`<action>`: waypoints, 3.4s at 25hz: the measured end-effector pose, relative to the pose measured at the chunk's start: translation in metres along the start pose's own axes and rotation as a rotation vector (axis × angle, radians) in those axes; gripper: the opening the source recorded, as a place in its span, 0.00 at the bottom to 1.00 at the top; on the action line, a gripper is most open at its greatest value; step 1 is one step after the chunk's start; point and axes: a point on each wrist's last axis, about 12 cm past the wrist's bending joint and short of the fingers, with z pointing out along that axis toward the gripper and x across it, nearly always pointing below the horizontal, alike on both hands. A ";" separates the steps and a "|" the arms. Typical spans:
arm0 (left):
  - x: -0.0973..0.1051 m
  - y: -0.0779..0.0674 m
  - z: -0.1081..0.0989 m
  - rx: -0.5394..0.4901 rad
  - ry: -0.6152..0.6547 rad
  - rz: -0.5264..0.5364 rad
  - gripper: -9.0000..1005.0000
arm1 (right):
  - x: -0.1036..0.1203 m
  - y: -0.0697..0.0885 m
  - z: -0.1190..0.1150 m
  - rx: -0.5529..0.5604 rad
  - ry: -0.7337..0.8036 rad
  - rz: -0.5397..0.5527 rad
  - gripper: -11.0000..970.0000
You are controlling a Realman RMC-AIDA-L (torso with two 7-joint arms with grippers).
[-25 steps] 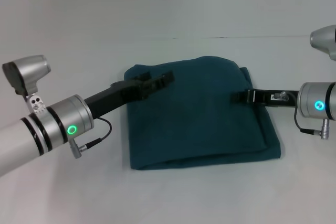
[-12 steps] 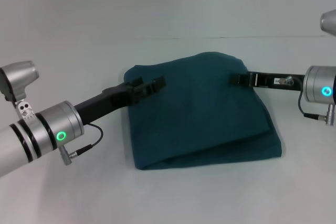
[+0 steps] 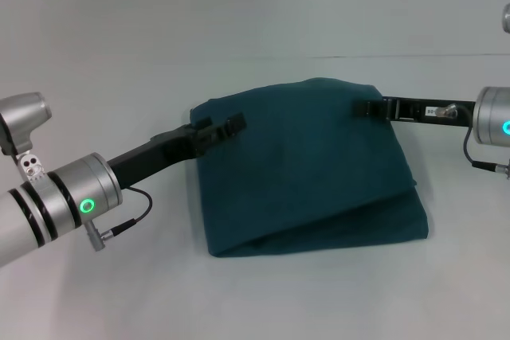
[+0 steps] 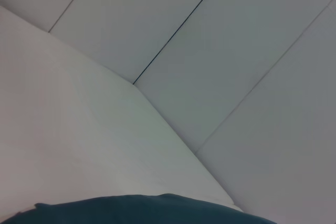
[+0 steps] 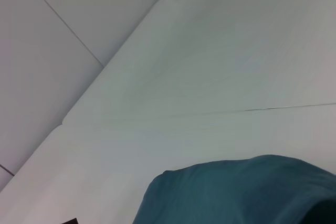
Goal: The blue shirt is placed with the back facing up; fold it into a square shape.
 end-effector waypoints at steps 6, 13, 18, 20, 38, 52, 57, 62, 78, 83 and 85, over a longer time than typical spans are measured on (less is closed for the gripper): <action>-0.001 0.000 0.001 0.002 0.001 -0.009 0.88 | 0.001 -0.006 -0.008 0.014 -0.005 0.004 0.06; -0.001 -0.001 0.002 0.007 0.005 -0.014 0.88 | 0.004 -0.012 -0.016 0.019 -0.006 0.015 0.07; -0.001 -0.002 0.003 0.009 0.006 -0.015 0.88 | 0.006 -0.013 -0.019 0.019 -0.002 0.020 0.08; -0.001 -0.002 0.004 0.011 0.007 -0.016 0.88 | 0.007 -0.013 -0.020 0.012 0.002 0.021 0.08; -0.002 -0.002 0.004 0.010 0.007 -0.032 0.88 | 0.015 -0.016 -0.035 -0.018 -0.001 0.039 0.10; -0.002 -0.003 0.005 0.015 0.010 -0.035 0.88 | 0.035 -0.029 -0.034 0.068 0.023 0.067 0.12; -0.002 -0.003 0.006 0.015 0.010 -0.033 0.88 | 0.032 -0.039 -0.040 0.122 -0.009 0.090 0.17; -0.003 -0.003 0.006 0.016 0.010 -0.028 0.88 | 0.014 -0.048 -0.050 0.175 -0.040 0.104 0.39; -0.011 0.001 0.008 -0.021 0.003 -0.002 0.88 | -0.009 -0.033 -0.033 0.134 -0.057 0.126 0.84; -0.012 0.001 0.010 -0.021 0.004 0.003 0.88 | -0.006 -0.025 -0.018 0.136 -0.056 0.060 0.75; -0.012 0.001 0.010 -0.024 0.005 0.004 0.88 | -0.005 -0.021 -0.011 0.127 -0.049 0.033 0.68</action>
